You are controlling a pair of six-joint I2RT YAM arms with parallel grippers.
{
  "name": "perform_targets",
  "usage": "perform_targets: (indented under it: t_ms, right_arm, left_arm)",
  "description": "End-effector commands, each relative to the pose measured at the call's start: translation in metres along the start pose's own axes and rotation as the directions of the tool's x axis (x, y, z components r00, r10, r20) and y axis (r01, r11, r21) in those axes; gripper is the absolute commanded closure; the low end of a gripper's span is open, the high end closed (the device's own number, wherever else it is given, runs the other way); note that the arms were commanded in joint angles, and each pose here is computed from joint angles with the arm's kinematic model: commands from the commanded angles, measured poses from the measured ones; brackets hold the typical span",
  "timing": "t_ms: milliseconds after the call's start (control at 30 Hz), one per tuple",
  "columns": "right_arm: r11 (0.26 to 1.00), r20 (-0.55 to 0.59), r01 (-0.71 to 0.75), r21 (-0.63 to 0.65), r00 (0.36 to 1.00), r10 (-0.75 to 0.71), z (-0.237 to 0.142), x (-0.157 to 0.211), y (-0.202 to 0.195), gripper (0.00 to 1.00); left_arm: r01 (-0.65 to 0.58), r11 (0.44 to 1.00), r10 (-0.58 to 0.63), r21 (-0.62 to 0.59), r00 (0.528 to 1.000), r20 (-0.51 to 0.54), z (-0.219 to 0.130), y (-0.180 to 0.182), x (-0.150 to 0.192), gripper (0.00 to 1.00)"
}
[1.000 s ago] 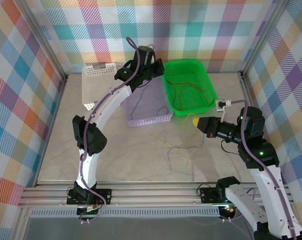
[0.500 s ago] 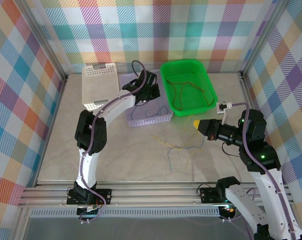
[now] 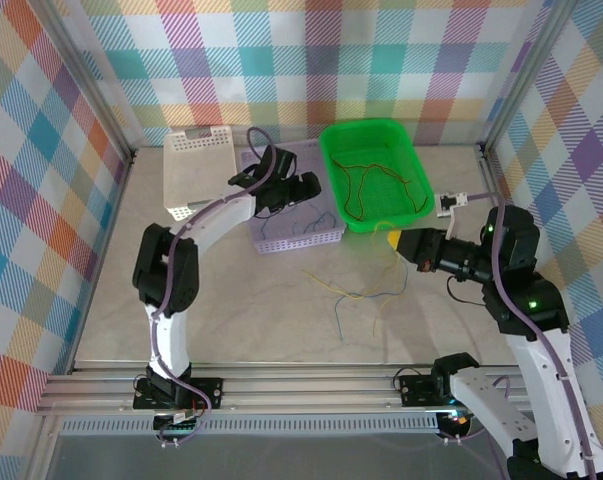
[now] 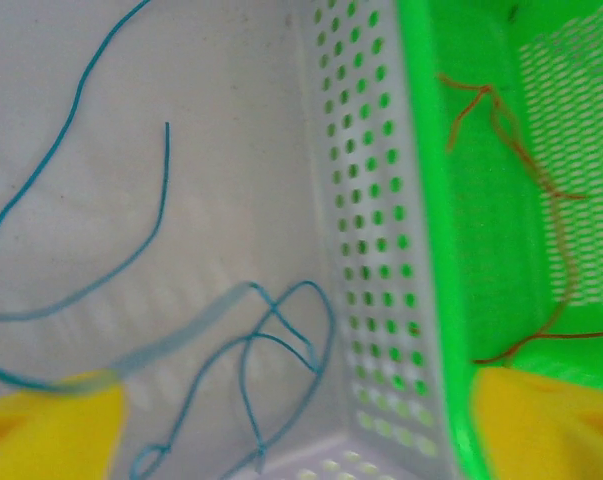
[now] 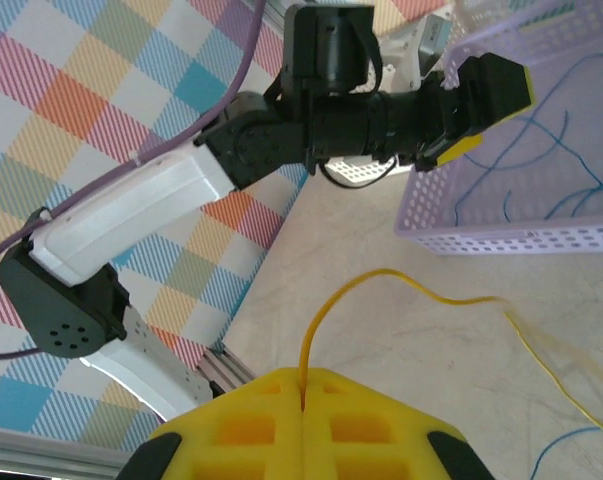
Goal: Untangle the cables
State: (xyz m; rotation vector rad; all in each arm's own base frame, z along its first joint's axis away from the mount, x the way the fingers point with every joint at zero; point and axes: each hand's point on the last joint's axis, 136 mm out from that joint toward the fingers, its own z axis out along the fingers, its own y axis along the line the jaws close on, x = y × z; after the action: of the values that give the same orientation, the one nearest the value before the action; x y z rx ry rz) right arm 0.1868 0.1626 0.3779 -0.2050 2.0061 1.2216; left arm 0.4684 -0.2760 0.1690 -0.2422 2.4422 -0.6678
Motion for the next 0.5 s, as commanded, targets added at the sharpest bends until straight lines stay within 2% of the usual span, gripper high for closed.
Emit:
perform_targets:
  t_ms: [0,167,233,333,467]
  right_arm:
    - [0.997,-0.001,0.039,-0.06,0.999,-0.04,-0.008,-0.009,0.025,1.0]
    - [0.994,0.012,0.057,-0.097,0.998,-0.056,-0.011,-0.026,0.044,1.0]
    - [0.991,0.001,0.048,-0.124,0.999,-0.048,-0.009,-0.03,0.049,1.0]
    - [0.986,-0.024,0.016,-0.168,1.0,-0.021,-0.003,-0.032,0.053,1.0]
    - [0.978,-0.047,-0.013,-0.21,0.999,0.003,0.003,-0.033,0.056,1.0]
  left_arm:
    - [-0.017,0.993,0.012,0.114,0.999,0.045,-0.05,-0.028,-0.007,0.0]
    - [-0.016,0.981,0.004,0.193,0.998,0.061,-0.088,-0.038,0.01,0.0]
    - [-0.027,0.957,0.001,0.289,0.996,0.088,-0.109,-0.054,0.013,0.0]
    - [-0.071,0.887,0.021,0.456,0.993,0.115,-0.144,-0.084,0.027,0.0]
    - [-0.136,0.745,0.059,0.653,0.989,0.138,-0.185,-0.118,0.05,0.0]
